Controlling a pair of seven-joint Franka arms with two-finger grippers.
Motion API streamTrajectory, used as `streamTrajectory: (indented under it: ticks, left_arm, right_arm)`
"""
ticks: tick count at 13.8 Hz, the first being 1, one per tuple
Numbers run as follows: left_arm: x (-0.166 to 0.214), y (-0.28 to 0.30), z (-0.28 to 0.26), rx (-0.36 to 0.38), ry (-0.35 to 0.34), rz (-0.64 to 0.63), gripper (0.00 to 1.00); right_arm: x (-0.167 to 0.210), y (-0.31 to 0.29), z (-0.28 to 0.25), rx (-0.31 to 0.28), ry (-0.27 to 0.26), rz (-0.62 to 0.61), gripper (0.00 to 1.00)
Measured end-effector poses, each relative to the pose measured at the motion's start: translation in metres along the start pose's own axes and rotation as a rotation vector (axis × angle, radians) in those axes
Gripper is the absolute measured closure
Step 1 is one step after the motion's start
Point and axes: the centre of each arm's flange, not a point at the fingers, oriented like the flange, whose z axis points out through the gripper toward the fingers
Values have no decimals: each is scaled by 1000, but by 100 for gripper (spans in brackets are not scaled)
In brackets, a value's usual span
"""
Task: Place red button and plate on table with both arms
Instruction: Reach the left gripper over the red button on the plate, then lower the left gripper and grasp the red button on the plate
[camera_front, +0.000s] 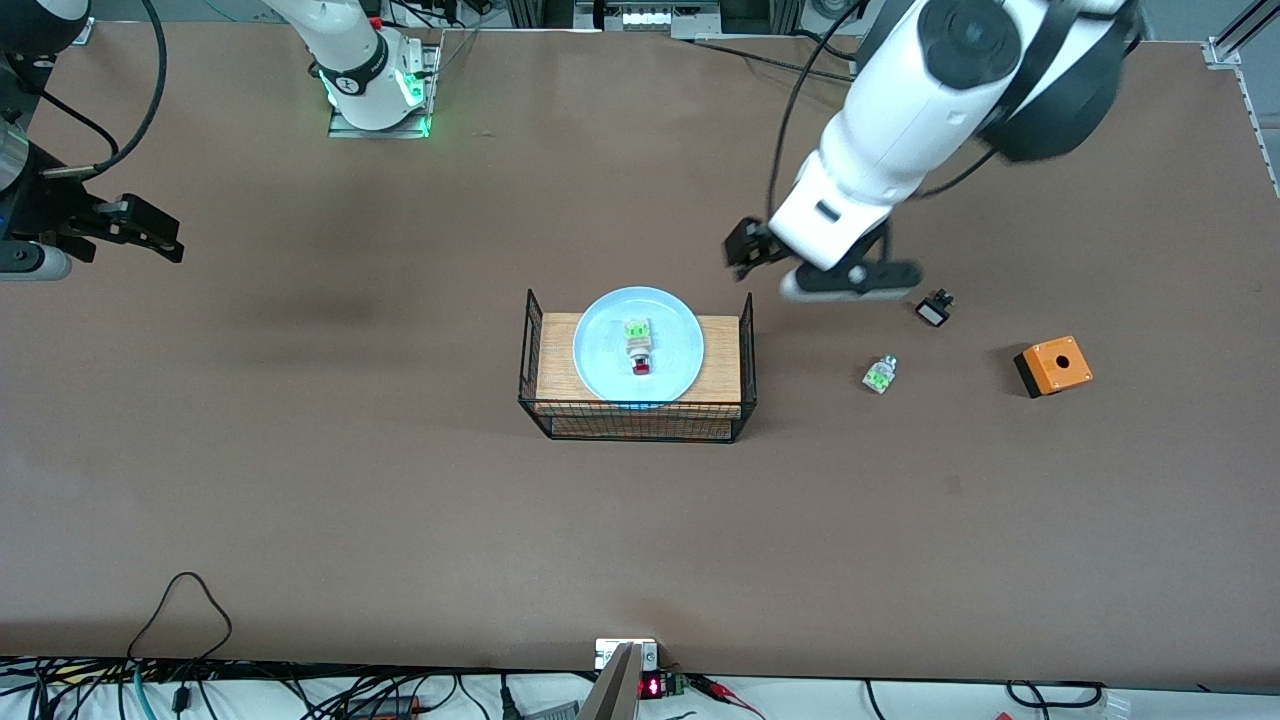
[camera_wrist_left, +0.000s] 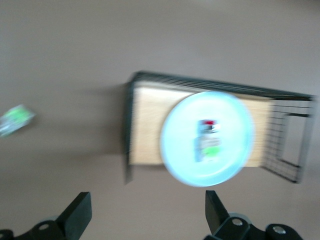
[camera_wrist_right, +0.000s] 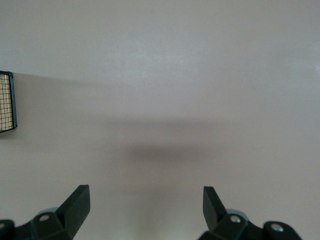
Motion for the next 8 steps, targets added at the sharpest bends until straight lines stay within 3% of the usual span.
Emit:
streamTrajectory:
  ticks: [4,8]
  left_arm:
    - [24,1,29,-113,32,60,0]
    - [17,30,54,-149,63,-33,0]
  right_arm:
    - [0,1,0,0,0,2,0]
    - [0,5,0,0,-1,9,0]
